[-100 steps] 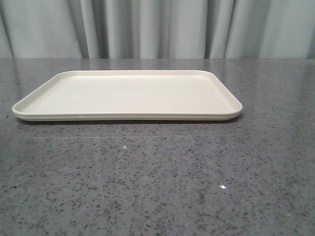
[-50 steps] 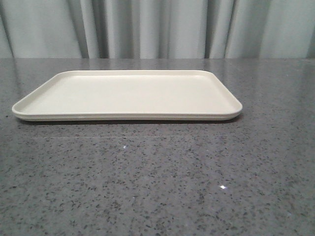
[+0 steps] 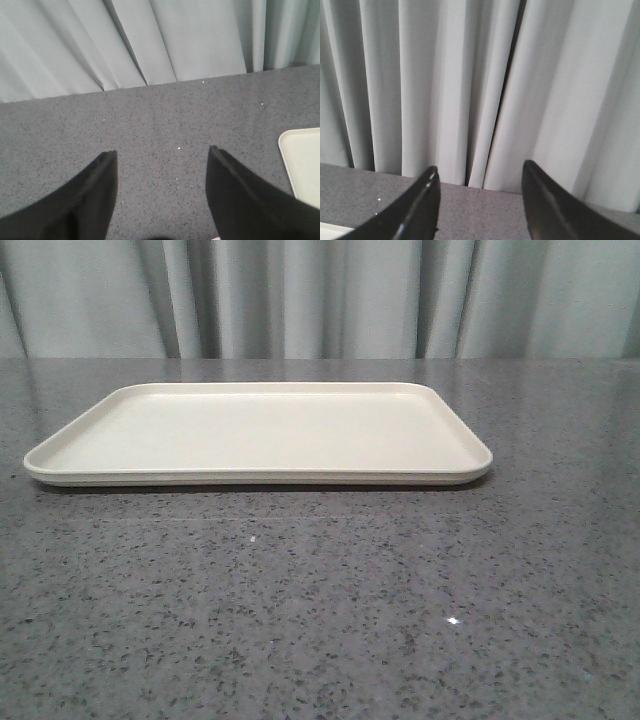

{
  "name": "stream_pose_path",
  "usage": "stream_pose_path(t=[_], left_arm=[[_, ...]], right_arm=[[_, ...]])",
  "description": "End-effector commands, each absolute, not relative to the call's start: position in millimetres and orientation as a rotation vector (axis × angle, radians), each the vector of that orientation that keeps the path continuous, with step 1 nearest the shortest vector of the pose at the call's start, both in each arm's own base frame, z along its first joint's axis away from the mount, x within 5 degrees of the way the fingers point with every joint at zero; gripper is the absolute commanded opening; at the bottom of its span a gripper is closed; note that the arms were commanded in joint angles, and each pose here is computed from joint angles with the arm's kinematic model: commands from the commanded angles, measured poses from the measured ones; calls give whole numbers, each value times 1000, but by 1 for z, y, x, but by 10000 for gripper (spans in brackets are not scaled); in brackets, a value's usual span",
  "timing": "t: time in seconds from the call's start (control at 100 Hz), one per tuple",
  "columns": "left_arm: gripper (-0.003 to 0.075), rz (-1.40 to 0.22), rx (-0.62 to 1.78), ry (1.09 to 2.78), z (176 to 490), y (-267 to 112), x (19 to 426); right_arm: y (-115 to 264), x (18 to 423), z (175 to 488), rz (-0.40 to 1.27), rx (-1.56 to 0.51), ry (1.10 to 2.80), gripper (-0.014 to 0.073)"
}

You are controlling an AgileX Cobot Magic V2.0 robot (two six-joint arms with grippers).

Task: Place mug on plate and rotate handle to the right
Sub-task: 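Lower the left gripper into the white mug and grip its rim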

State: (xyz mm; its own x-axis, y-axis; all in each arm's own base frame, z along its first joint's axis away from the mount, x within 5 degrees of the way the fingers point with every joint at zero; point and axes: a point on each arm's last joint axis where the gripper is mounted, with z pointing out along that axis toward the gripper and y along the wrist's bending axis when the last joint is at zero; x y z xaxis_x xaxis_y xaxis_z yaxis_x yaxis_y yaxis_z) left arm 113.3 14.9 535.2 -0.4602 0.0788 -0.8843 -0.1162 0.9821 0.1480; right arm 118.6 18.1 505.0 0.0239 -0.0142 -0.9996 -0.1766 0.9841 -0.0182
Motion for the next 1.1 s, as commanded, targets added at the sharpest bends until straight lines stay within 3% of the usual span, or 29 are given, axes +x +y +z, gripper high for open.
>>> stream_pose_path(t=[0.0,0.35,0.71,1.09], left_arm=[[400,237,-55,2038,534,17,122],[400,284,-41,2286,473,18,161],[400,303,-10,2506,409,18,171],[400,316,6,2600,382,18,172]], right_arm=[[17,121,518,104,-141,1463,391],[18,137,512,106,-143,1509,391],[18,138,511,106,-144,1516,391],[18,138,511,106,-145,1518,391]])
